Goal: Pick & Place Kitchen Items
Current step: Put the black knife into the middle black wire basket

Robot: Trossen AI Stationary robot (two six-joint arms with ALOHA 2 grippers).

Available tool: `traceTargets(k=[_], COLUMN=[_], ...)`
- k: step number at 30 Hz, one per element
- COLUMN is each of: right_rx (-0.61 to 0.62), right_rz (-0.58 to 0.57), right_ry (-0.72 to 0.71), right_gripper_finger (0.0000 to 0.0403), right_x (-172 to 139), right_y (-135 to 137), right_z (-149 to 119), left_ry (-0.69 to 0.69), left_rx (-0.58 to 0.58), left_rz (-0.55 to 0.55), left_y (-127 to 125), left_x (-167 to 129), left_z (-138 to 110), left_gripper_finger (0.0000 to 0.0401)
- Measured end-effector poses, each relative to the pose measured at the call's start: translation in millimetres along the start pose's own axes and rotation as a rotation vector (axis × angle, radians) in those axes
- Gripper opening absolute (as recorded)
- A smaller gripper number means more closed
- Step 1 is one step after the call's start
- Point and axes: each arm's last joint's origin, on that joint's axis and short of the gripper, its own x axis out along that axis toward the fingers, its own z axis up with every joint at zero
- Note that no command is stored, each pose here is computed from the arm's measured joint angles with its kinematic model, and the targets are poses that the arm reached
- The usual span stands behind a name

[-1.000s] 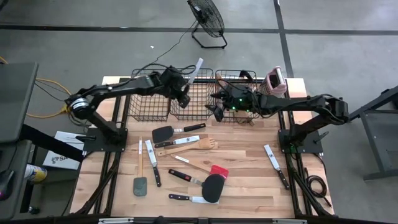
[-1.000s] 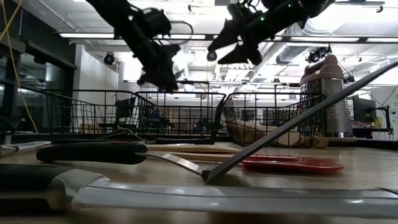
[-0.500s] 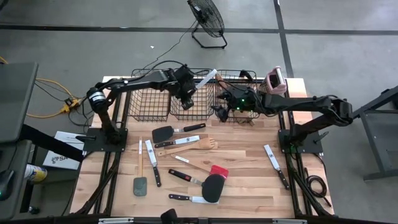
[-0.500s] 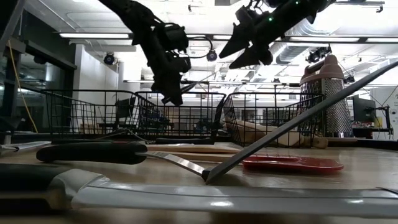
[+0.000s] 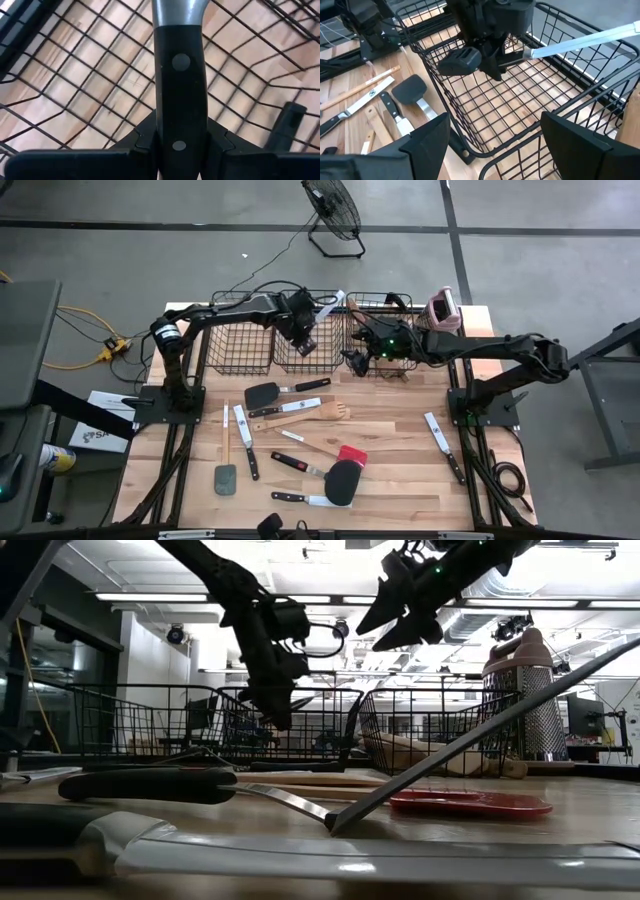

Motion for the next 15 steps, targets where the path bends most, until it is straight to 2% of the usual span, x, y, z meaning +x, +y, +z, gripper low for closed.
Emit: traceTargets(k=[15], right_rx=[0.002], right_rz=[-0.052], right_ry=[0.019], right_gripper_finger=[0.0301], right_x=[0.0], right_y=[-2.2], right_z=[-2.8], left_ry=[0.024], left_rx=[-0.140], left_rz=[0.015], left_y=[2.8], left_x=[3.5], left_z=[-2.7], left_gripper_finger=[0.0084])
